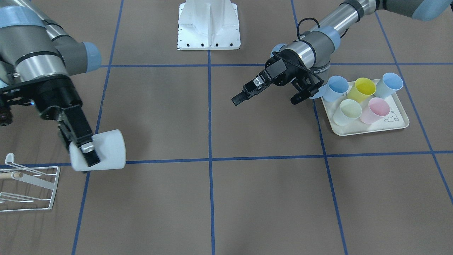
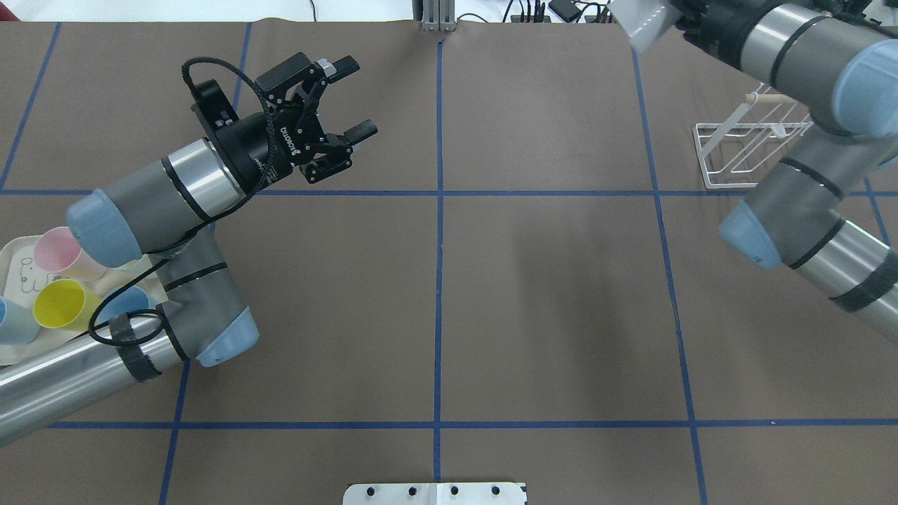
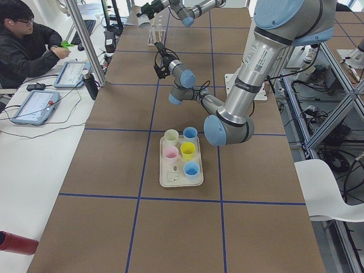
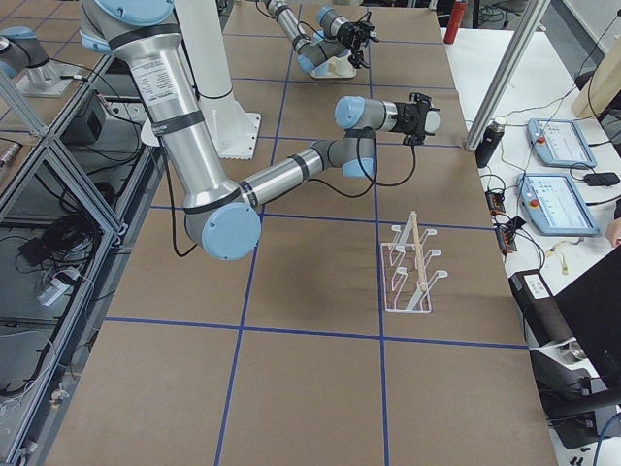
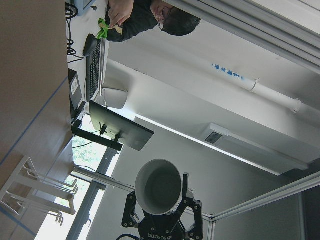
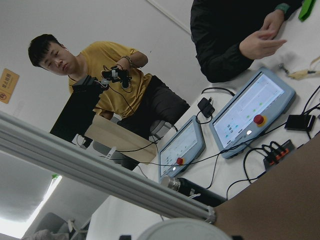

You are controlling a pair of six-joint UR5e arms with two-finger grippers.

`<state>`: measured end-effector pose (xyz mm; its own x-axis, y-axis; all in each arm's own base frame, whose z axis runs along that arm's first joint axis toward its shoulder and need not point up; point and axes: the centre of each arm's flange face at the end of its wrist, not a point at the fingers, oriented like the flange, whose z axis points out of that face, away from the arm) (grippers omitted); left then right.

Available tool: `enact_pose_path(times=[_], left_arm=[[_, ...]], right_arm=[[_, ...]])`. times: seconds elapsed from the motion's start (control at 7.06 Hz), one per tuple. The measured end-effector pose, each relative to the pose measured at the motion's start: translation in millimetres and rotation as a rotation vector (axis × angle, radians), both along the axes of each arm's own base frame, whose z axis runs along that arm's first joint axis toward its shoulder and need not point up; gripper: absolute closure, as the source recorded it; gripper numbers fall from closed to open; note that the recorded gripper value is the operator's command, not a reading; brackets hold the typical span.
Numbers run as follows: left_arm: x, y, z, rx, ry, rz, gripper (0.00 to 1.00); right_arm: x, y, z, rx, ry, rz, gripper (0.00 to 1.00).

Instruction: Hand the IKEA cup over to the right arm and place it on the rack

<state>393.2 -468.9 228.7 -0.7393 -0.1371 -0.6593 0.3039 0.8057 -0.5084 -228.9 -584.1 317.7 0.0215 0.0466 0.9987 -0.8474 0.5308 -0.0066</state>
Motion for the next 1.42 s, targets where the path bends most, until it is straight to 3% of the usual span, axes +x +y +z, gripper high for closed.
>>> enact_pose_path(times=[0.43, 0.71, 0.99, 1.42], left_arm=[[-40, 24, -12, 0.068, -0.288, -0.085, 0.00], [-52, 33, -16, 0.075, -0.422, -0.113, 0.00], [-53, 35, -9, 0.072, -0.469, -0.117, 0.00], [-50, 34, 0, 0.064, -0.489, -0.112, 0.00]], right_arm=[[100, 15, 98, -0.001, 0.517, -0.006, 1.00], [143, 40, 153, -0.002, 0.728, -0.024, 1.00], [160, 67, 192, 0.044, 0.815, -0.039, 1.00], [166, 81, 234, 0.079, 0.849, -0.040, 1.00]])
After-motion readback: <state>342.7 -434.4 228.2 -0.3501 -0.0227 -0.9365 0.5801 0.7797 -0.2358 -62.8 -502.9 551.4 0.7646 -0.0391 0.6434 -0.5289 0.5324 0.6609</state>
